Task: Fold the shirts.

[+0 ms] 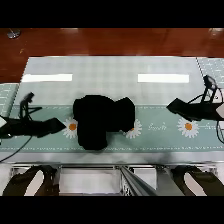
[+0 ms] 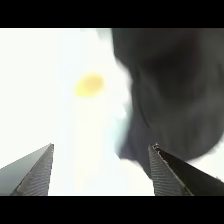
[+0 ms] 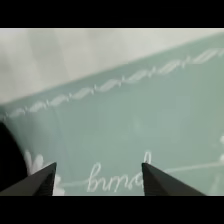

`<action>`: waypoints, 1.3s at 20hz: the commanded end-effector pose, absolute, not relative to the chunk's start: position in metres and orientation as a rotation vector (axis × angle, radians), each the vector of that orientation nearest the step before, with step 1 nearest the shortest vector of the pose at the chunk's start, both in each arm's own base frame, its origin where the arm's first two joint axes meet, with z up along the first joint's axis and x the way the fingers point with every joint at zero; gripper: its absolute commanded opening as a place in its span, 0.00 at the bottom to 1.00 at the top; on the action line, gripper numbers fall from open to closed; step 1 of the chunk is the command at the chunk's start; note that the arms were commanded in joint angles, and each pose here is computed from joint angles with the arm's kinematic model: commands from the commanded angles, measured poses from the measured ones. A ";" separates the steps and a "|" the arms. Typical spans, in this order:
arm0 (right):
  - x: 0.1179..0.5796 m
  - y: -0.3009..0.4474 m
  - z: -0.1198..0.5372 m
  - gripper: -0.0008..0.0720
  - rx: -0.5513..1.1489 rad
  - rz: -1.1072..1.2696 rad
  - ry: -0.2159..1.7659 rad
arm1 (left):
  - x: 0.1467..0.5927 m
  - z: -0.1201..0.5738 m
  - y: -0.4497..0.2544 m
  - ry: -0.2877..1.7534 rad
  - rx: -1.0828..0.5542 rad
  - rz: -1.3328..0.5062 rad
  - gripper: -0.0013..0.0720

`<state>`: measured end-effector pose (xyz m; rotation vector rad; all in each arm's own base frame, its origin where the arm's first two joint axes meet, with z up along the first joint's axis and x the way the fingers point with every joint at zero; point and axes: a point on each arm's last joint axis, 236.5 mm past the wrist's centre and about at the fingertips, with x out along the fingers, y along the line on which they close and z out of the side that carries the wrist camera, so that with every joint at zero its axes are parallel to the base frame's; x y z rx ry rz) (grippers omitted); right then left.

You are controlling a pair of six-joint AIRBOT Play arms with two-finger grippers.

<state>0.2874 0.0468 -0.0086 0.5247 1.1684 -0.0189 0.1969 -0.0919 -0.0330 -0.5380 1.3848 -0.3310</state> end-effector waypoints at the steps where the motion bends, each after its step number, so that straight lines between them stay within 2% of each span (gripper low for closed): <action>1: 0.265 0.081 -0.038 0.85 0.591 0.076 1.249 | 0.150 -0.046 -0.153 1.483 -0.739 -0.520 0.97; 3: 0.269 0.112 -0.040 0.85 0.600 0.145 1.223 | 0.155 -0.051 -0.173 1.447 -0.704 -0.544 0.97; 7: 0.280 0.159 -0.053 0.85 0.669 0.207 1.227 | 0.178 -0.078 -0.189 1.385 -0.595 -0.479 0.97; 8: 0.282 0.169 -0.059 0.85 0.693 0.218 1.240 | 0.181 -0.082 -0.193 1.402 -0.585 -0.475 0.84; 9: 0.283 0.178 -0.063 0.85 0.704 0.230 1.255 | 0.185 -0.082 -0.195 1.414 -0.573 -0.486 0.37; 10: 0.283 0.189 -0.067 0.85 0.708 0.250 1.277 | 0.193 -0.076 -0.198 1.399 -0.543 -0.519 0.06; 15: 0.301 0.234 -0.082 0.85 0.662 0.321 1.352 | 0.234 -0.034 -0.194 1.295 -0.441 -0.573 0.06; 17: 0.303 0.243 -0.096 0.82 0.680 0.317 1.434 | 0.242 -0.025 -0.194 1.273 -0.438 -0.578 0.06; 18: 0.301 0.249 -0.101 0.69 0.691 0.325 1.476 | 0.244 -0.022 -0.195 1.264 -0.438 -0.580 0.06; 19: 0.300 0.255 -0.102 0.49 0.694 0.346 1.505 | 0.246 -0.020 -0.195 1.258 -0.437 -0.582 0.06; 20: 0.301 0.261 -0.098 0.20 0.678 0.393 1.507 | 0.249 -0.016 -0.195 1.248 -0.435 -0.584 0.06; 21: 0.310 0.263 -0.087 0.04 0.642 0.456 1.477 | 0.256 -0.009 -0.195 1.226 -0.436 -0.585 0.06; 24: 0.380 0.245 0.007 0.04 0.636 0.549 1.260 | 0.312 0.060 -0.172 1.033 -0.467 -0.547 0.06; 26: 0.434 0.216 0.120 0.03 0.597 0.578 0.967 | 0.359 0.150 -0.140 0.799 -0.504 -0.504 0.06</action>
